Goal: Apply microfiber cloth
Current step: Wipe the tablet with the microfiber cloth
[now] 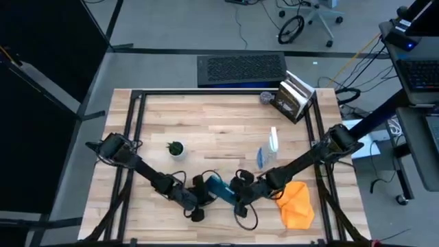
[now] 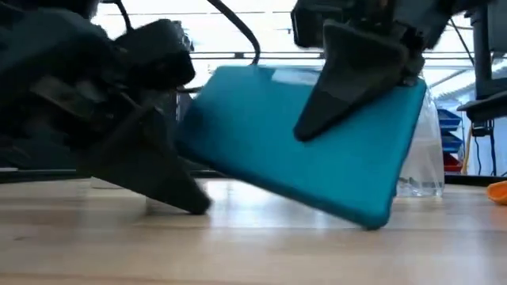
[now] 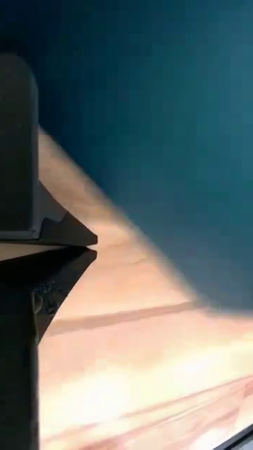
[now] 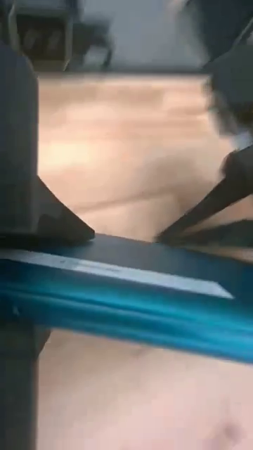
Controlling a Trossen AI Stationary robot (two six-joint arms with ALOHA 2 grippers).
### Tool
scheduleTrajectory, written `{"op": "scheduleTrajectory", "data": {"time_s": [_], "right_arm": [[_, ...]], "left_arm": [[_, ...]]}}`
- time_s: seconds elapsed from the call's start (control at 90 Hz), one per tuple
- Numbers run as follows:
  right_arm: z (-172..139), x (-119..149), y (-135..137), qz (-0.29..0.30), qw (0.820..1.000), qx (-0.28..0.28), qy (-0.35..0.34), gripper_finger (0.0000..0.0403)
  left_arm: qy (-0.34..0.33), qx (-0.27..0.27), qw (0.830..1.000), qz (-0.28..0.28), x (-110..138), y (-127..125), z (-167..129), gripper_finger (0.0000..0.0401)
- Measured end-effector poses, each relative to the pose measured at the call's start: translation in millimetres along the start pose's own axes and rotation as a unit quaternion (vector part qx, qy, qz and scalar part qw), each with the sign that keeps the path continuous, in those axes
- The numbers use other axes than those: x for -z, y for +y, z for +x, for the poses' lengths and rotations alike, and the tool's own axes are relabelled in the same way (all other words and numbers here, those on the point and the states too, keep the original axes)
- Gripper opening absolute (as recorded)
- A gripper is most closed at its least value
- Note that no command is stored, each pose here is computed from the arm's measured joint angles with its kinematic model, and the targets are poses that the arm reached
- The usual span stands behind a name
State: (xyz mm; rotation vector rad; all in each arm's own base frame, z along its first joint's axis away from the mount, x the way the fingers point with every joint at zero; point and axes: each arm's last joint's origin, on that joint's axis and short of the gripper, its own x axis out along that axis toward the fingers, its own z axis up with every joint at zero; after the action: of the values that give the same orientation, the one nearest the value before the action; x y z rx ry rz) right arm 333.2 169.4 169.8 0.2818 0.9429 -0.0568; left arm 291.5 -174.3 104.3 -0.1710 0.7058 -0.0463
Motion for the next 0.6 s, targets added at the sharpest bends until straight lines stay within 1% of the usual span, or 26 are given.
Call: {"op": "scheduleTrajectory", "data": {"time_s": [0.056, 0.122, 0.2, 0.244, 0.3, 0.422, 0.556, 0.6], "right_arm": [[-6.9, -3.7, 0.5, -0.060, 0.997, 0.039, 0.025, 0.0022], [-12.3, -6.4, -0.5, -0.133, 0.987, 0.080, 0.045, 0.0014], [-15.9, -14.3, -6.8, -0.200, 0.970, 0.131, 0.041, 0.0007], [-15.9, -19.3, -12.3, -0.221, 0.962, 0.155, 0.032, 0.0007], [-11.9, -23.9, -22.1, -0.232, 0.955, 0.179, 0.036, 0.0009], [5.5, -32.9, -46.7, -0.228, 0.950, 0.205, 0.057, 0.0009], [20.3, -40.9, -71.2, -0.232, 0.941, 0.237, 0.074, 0.0009], [22.8, -43.9, -76.7, -0.227, 0.941, 0.242, 0.072, 0.0009]], "left_arm": [[-0.002, 0.006, 1.000, 0.001, -7.4, -3.5, -13.3, 0.0003], [-0.009, 0.017, 1.000, -0.009, -18.3, -9.0, -31.4, 0.0003], [-0.003, 0.019, 1.000, -0.014, -24.0, -10.9, -49.8, 0.0003], [-0.002, 0.018, 1.000, -0.013, -26.6, -11.6, -59.3, 0.0003], [-0.007, 0.016, 1.000, -0.011, -31.5, -11.3, -71.0, 0.0003], [-0.023, -0.006, 1.000, -0.010, -39.2, -7.6, -88.1, 0.0003], [-0.029, -0.030, 0.999, -0.011, -43.3, -0.6, -91.3, 0.0003], [-0.027, -0.034, 0.999, -0.011, -43.7, 1.0, -91.0, 0.0003]]}}
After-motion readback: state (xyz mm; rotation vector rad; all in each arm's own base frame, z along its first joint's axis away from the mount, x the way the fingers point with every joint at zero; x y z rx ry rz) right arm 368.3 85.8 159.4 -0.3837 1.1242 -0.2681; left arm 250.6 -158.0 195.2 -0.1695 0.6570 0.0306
